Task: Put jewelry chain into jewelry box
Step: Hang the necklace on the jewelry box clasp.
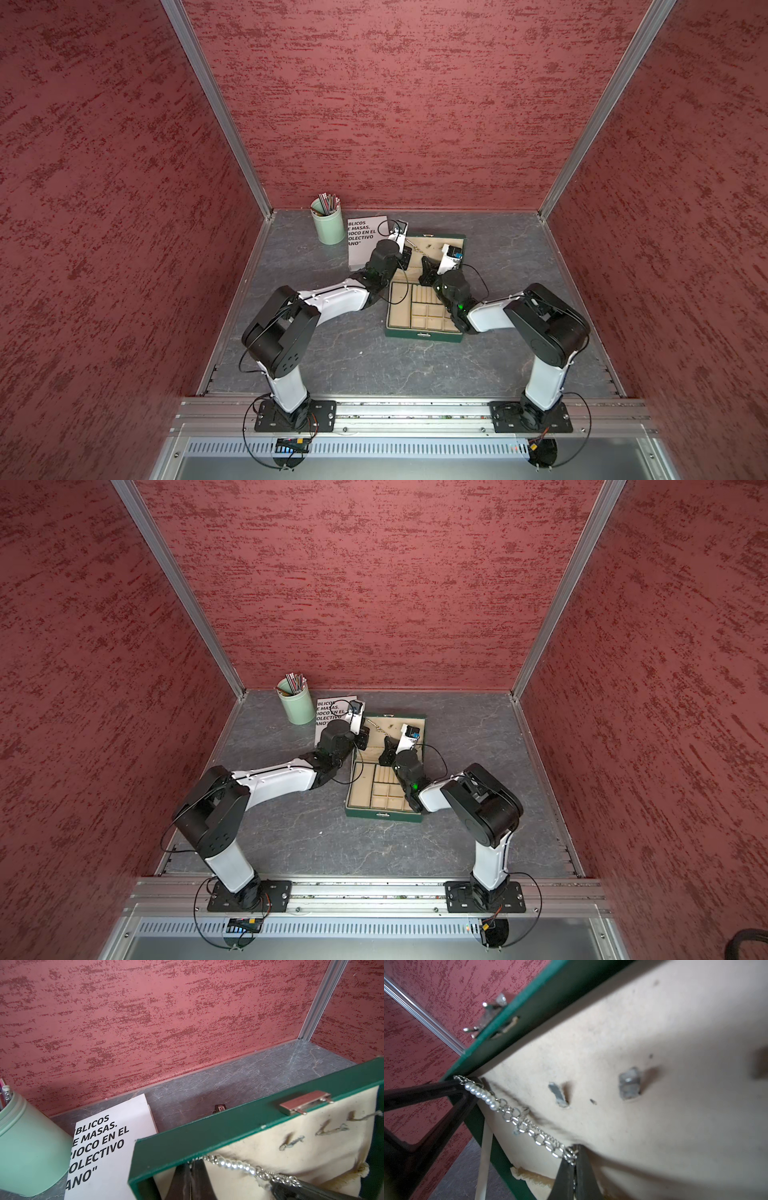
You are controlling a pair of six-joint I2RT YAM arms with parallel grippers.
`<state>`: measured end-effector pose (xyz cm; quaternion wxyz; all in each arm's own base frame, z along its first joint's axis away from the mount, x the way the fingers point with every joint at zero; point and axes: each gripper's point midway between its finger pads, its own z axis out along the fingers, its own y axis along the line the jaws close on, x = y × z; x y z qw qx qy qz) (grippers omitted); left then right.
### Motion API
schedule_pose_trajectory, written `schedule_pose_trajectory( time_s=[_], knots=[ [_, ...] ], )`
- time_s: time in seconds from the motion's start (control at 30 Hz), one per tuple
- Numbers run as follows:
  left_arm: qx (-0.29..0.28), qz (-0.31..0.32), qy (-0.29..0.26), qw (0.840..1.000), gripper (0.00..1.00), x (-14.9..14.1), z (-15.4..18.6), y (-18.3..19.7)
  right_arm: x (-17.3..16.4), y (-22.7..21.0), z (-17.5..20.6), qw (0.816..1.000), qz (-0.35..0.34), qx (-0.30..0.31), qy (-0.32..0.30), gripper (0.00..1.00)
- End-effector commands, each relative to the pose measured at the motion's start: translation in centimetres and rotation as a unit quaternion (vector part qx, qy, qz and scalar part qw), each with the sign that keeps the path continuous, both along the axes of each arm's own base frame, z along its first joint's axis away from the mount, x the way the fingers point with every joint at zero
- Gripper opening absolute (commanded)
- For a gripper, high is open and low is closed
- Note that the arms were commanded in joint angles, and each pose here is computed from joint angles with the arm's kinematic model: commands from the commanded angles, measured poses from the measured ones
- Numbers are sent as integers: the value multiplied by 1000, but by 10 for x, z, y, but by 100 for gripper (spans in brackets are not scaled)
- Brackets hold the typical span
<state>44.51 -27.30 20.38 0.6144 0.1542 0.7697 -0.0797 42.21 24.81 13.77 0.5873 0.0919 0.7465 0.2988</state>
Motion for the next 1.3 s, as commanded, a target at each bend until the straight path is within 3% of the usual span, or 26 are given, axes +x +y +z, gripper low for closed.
schedule_pose_trajectory(
  time_s=[0.0, 0.23, 0.37, 0.53, 1.17, 1.27],
  knots=[
    [-25, 6, -29, 999, 0, 10, 23, -2, 4, -8, 6, 1000, -27, 9, -3, 4],
    [-24, 4, -21, 999, 0, 10, 14, -5, 6, -9, 0, 999, -31, -1, 9, 6],
    [-17, 10, -10, 1000, 0, 9, 3, -3, 5, -10, -6, 999, -34, -8, 20, 12],
    [-11, 19, 0, 1000, 9, 7, -8, 0, 2, -12, -10, 999, -33, -13, 24, 21],
    [19, -10, 9, 1000, 13, -9, -12, -14, -9, -16, 4, 999, -17, -35, 15, 45],
    [20, -11, 11, 1000, 8, -10, -12, -14, -13, -16, 5, 999, -10, -41, 15, 47]
  ],
)
